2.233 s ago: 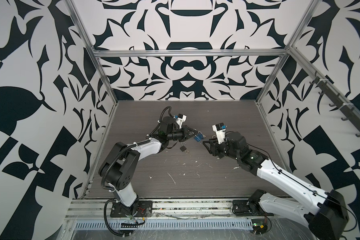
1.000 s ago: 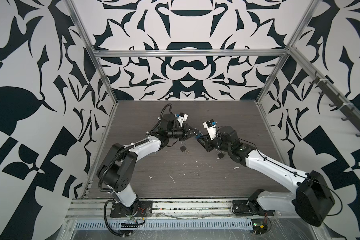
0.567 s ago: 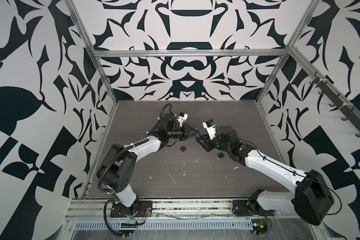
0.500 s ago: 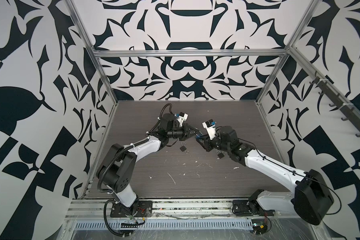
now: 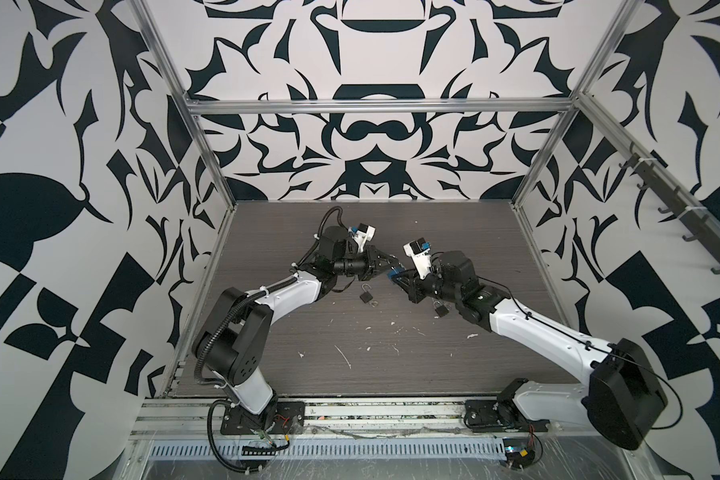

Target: Lock with the key

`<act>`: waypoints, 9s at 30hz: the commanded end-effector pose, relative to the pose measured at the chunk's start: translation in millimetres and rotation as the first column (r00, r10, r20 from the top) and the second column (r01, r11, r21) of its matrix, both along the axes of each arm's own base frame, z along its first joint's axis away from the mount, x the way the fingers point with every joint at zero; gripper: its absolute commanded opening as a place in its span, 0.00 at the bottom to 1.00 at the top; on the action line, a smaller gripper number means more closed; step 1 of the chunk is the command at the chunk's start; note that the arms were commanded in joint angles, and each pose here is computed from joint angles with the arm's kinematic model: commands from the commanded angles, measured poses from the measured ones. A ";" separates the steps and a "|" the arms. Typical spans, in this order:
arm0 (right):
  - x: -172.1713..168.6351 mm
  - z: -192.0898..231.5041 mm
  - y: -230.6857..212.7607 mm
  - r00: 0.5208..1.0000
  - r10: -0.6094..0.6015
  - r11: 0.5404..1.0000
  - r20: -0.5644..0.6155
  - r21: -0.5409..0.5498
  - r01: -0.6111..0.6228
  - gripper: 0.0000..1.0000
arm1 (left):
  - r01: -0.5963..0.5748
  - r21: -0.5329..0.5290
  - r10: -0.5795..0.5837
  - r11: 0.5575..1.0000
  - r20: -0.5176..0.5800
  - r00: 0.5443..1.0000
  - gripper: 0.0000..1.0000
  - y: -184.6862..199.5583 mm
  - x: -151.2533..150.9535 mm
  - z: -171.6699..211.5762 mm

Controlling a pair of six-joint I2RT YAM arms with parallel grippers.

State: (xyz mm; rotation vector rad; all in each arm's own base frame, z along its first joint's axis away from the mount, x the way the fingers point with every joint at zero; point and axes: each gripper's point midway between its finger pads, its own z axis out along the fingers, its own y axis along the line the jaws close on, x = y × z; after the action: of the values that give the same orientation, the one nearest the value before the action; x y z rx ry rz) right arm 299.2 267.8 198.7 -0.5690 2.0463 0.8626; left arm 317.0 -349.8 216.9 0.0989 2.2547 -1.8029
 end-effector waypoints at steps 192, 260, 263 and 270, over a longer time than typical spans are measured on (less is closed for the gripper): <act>15.0 112.0 18.8 0.922 0.298 0.788 -0.249 0.608 -0.091 0.00 | 0.311 0.011 -0.306 0.950 0.224 0.925 0.00 -6.1 -125.0 -6.1; -17.3 74.8 25.2 0.906 0.296 0.874 -0.301 0.467 -0.130 0.00 | 0.145 -0.096 -0.100 0.985 0.368 0.924 0.11 47.8 -43.8 69.6; -18.0 73.7 26.4 0.905 0.298 0.875 -0.303 0.466 -0.132 0.00 | 0.141 -0.096 -0.098 0.985 0.361 0.928 0.00 47.3 -42.2 67.5; -15.9 69.6 26.0 0.903 0.292 0.876 -0.315 0.468 -0.120 0.22 | 0.068 -0.065 -0.041 0.996 0.349 0.936 0.00 51.0 -33.9 55.2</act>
State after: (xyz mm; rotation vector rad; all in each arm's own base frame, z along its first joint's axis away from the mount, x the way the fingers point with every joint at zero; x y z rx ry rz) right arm 273.4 290.7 256.0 -0.3992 2.0859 1.6516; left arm 281.9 -297.9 256.1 0.3918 2.0206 -1.7749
